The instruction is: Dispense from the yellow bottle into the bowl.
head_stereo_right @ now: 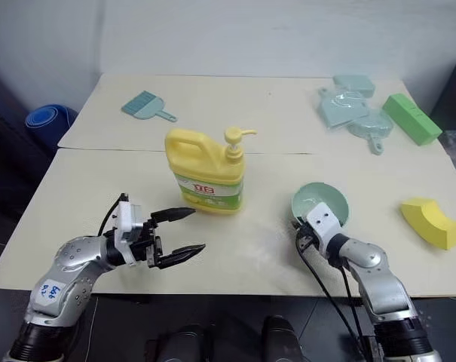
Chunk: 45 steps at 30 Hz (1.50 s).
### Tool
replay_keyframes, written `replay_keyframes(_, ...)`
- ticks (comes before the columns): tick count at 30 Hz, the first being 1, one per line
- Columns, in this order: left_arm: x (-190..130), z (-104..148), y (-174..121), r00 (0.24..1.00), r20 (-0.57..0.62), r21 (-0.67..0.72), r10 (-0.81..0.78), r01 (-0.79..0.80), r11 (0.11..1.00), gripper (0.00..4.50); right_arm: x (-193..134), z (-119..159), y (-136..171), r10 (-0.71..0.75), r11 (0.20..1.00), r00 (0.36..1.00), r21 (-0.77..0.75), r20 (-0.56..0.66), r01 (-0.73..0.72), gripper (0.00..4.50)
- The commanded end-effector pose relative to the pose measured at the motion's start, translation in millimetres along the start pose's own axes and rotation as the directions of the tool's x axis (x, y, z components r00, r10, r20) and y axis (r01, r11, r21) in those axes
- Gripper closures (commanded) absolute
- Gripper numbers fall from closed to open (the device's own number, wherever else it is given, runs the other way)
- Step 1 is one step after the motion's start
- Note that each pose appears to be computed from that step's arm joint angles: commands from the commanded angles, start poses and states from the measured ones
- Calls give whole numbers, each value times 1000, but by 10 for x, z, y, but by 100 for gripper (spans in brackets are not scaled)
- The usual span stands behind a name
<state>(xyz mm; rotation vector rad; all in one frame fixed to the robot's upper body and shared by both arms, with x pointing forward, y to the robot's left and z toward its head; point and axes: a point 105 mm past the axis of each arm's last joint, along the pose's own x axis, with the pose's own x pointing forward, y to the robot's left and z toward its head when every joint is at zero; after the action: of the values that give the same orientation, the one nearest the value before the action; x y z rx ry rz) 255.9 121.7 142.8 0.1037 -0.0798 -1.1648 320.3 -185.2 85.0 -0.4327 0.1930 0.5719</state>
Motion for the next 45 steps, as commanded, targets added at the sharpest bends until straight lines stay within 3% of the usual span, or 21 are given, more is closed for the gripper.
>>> replay_keyframes(1,-14,283,-18,997,81,16,4,-5,1000,0,-36,74,-81,-14,999,1000,-37,23,15,448)
replay_keyframes(5,-10,611,12,987,159,3,-23,23,1000,89,-87,270,-136,32,995,998,-99,55,-26,450)
replay_keyframes(10,173,1207,251,960,281,76,-23,1,997,242,-166,849,-112,203,952,973,-253,110,-170,450)
replay_keyframes(14,482,1369,388,967,247,200,-63,13,980,364,-171,1147,-167,251,875,967,-436,37,-210,450)
replay_keyframes(17,697,1483,476,958,276,228,-80,15,974,445,-142,1299,-196,263,852,965,-472,11,-227,450)
replay_keyframes(24,1145,1551,607,968,246,234,-51,-8,972,445,-98,1601,-147,306,805,952,-531,-8,-263,450)
replay_keyframes(30,1250,1499,607,976,210,232,-51,1,973,445,-109,1738,-63,346,787,938,-542,-6,-294,450)
replay_keyframes(38,1293,1243,632,996,86,223,-28,8,975,445,-148,1849,-39,381,780,924,-531,-19,-332,450)
replay_keyframes(45,1386,1023,601,999,-21,134,-27,29,991,445,-197,1868,-10,420,775,907,-505,-36,-379,450)
